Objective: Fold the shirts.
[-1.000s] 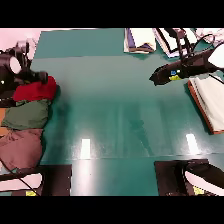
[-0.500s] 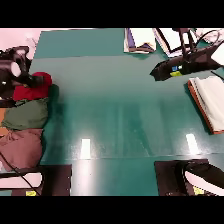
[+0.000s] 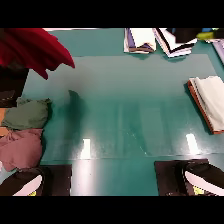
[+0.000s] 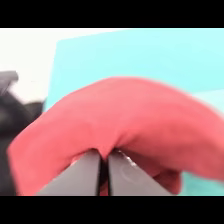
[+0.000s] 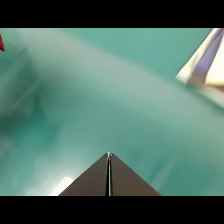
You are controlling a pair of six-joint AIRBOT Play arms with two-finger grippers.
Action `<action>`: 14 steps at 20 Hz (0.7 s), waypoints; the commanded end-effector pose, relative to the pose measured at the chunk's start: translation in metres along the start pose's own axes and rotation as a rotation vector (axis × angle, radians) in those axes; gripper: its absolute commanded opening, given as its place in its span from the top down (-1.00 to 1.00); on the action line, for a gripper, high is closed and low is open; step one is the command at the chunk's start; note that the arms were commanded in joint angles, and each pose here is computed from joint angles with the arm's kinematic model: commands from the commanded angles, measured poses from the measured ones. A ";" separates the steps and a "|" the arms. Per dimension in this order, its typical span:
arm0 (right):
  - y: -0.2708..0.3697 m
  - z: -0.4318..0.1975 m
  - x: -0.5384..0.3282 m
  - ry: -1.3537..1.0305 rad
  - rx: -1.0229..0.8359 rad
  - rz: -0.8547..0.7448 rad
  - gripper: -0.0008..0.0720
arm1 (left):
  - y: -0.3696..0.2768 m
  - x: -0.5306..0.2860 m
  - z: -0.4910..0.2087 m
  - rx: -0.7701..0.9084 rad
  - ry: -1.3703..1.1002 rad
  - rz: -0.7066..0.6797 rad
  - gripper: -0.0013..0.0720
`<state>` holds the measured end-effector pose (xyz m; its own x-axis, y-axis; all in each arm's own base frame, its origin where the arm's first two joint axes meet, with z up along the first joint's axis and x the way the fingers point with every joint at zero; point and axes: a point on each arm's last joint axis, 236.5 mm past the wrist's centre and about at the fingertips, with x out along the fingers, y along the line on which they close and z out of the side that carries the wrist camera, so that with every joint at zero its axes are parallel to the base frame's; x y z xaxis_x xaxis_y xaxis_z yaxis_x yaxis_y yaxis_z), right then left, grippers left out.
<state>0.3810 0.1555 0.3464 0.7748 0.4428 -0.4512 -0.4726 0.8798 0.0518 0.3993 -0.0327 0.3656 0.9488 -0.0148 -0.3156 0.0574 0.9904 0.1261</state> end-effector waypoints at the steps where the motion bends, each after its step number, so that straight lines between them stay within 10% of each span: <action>1: -0.011 0.041 -0.039 -0.113 -0.059 -0.087 0.93 | -0.078 -0.047 0.013 0.054 -0.034 -0.225 0.89; 8: -0.013 0.065 -0.076 -0.194 -0.089 -0.131 0.93 | -0.305 -0.028 -0.104 0.397 0.270 -0.663 0.88; 10: -0.012 0.056 -0.075 -0.175 -0.086 -0.130 0.93 | -0.343 -0.021 -0.123 0.411 0.287 -0.724 -0.54; 14: -0.013 0.039 -0.074 -0.146 -0.081 -0.133 0.93 | -0.310 0.030 -0.116 0.269 0.304 -0.610 -0.65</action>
<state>0.3499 0.1204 0.4207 0.8833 0.3561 -0.3048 -0.3943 0.9161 -0.0725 0.3510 -0.3293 0.2205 0.5844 -0.4941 -0.6437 0.7079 0.6982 0.1067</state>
